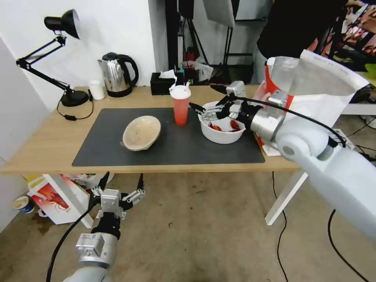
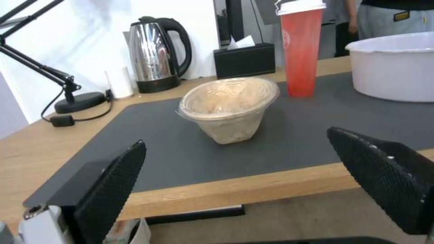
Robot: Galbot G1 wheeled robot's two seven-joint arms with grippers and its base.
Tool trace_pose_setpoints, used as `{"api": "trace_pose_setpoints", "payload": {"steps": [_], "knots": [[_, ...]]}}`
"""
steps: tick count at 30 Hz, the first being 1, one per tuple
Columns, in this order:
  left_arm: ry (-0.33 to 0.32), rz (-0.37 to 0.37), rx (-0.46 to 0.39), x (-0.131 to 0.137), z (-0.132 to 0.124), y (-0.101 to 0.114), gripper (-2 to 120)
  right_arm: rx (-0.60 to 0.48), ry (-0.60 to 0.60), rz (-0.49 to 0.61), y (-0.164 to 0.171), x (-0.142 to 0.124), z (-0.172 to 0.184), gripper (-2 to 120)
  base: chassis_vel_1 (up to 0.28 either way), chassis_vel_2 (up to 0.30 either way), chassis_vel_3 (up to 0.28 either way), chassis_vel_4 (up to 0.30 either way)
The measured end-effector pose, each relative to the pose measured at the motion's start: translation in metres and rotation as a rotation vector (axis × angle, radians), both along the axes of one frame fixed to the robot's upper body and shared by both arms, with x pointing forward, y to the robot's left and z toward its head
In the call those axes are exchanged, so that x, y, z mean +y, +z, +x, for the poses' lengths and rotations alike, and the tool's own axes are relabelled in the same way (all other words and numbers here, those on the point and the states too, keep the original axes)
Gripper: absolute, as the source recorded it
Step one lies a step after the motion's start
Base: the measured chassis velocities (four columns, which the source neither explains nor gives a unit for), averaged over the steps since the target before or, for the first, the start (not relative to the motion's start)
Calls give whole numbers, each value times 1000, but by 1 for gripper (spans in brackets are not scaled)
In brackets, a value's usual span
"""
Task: Pick up the trash from the table and place it into the takeout bag.
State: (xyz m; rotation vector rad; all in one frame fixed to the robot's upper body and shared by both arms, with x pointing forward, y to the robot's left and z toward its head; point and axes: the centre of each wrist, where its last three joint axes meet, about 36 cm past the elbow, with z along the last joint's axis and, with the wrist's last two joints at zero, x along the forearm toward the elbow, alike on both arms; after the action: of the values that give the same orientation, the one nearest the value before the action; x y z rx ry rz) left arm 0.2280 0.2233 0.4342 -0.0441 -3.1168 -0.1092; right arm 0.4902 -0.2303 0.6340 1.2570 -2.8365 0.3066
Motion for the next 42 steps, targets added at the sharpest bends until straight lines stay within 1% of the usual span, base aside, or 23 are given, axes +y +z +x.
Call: {"api": "trace_pose_setpoints", "payload": {"steps": [1, 4, 5, 6, 8, 10, 12, 18, 25, 35, 42], "knots": [[0, 0, 0, 0, 0, 0, 100, 0, 0, 0, 0, 0, 0, 100, 0, 0, 0, 0], [0, 0, 0, 0, 0, 0, 100, 73, -20, -70, 16, 3, 9, 100, 0, 0, 0, 0], [0, 0, 0, 0, 0, 0, 100, 73, -20, -70, 16, 3, 9, 100, 0, 0, 0, 0], [0, 0, 0, 0, 0, 0, 100, 89, -34, -95, 20, 6, 10, 100, 0, 0, 0, 0], [0, 0, 0, 0, 0, 0, 100, 107, -47, -111, 22, 7, 9, 100, 0, 0, 0, 0], [0, 0, 0, 0, 0, 0, 100, 164, -70, -138, 26, 11, 5, 100, 0, 0, 0, 0], [0, 0, 0, 0, 0, 0, 100, 189, -103, -149, 26, 14, 3, 100, 0, 0, 0, 0], [0, 0, 0, 0, 0, 0, 100, 196, -147, -171, 27, 17, 8, 100, 0, 0, 0, 0], [0, 0, 0, 0, 0, 0, 100, 235, -183, -188, 14, 23, 20, 100, 0, 0, 0, 0], [0, 0, 0, 0, 0, 0, 100, 276, -184, -207, -3, 28, 35, 100, 0, 0, 0, 0], [0, 0, 0, 0, 0, 0, 100, 276, -169, -218, -3, 28, 37, 100, 0, 0, 0, 0]]}}
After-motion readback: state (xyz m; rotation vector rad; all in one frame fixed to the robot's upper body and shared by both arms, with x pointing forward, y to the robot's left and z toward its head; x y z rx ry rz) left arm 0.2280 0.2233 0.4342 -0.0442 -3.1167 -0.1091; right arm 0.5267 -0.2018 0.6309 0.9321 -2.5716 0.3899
